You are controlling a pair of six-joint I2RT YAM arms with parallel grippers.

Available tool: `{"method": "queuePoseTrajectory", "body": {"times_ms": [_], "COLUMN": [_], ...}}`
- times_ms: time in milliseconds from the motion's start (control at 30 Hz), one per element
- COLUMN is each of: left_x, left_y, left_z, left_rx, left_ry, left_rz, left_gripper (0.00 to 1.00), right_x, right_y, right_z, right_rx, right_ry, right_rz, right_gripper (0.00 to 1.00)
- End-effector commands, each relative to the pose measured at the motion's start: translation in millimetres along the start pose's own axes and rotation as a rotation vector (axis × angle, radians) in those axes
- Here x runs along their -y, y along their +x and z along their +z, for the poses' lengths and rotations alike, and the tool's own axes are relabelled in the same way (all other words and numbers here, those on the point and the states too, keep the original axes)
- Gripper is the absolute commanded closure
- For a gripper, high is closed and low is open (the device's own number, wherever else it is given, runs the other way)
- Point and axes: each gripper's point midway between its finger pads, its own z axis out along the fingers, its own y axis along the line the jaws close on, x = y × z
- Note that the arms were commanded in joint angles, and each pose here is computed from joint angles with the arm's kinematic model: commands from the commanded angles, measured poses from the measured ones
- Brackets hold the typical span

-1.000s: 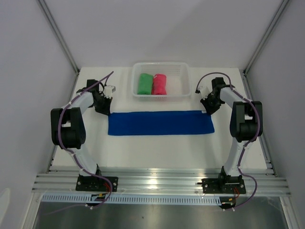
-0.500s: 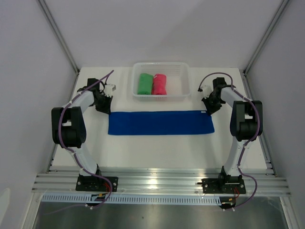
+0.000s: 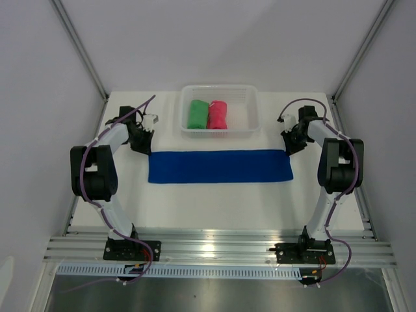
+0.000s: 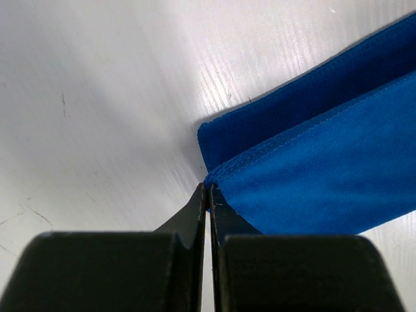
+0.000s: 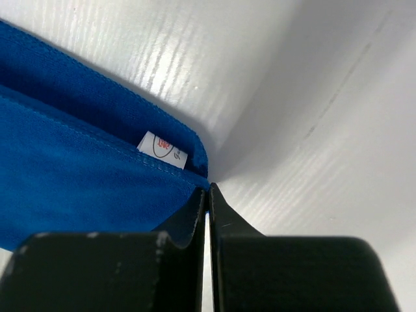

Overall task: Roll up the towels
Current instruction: Fold the towel

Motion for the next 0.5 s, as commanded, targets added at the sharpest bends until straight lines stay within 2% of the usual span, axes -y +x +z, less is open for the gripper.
{"method": "queuePoseTrajectory", "body": {"times_ms": [0,467], "left_x": [-9,-14], "left_y": [-23,-21], "left_z": [-9,-4], "left_rx": [0.052,0.036], "left_ry": [-0.045,-0.068], "left_rz": [-0.001,0.002], "left_gripper": [0.99,0.99], "right_x": [16,27], "right_y": [-27,-54], "right_z": [-26,-20], "right_rx": [0.128,0.185], "right_ry": [0.064,0.066], "right_rz": [0.016,0.063], "right_gripper": [1.0,1.0]}}
